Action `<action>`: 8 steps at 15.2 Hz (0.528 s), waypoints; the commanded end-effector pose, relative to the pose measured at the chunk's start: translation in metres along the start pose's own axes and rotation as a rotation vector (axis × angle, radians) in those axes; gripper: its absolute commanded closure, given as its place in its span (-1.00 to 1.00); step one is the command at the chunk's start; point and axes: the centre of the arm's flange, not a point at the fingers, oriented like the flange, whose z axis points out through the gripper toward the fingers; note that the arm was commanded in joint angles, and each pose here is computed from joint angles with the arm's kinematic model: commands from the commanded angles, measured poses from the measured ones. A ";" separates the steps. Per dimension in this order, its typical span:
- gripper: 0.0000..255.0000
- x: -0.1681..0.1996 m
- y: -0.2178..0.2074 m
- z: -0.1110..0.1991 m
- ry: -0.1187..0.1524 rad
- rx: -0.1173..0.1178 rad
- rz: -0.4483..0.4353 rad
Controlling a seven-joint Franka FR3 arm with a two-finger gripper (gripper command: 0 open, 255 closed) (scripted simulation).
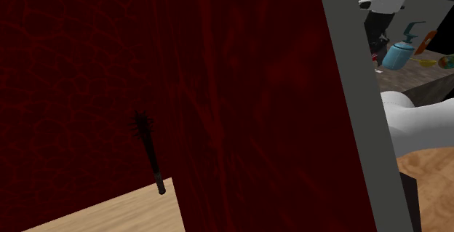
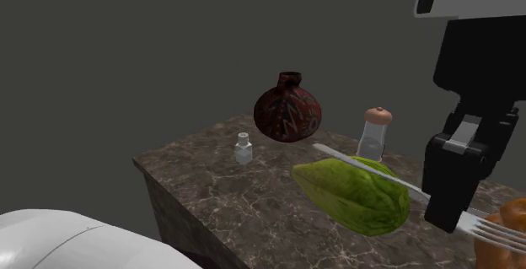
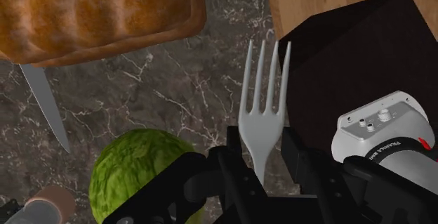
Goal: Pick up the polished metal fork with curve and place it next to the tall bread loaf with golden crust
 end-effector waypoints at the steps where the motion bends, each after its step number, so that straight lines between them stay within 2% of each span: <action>1: 1.00 -0.013 -0.001 0.006 0.000 0.000 -0.001; 8: 1.00 -0.011 -0.001 0.043 0.000 0.000 -0.001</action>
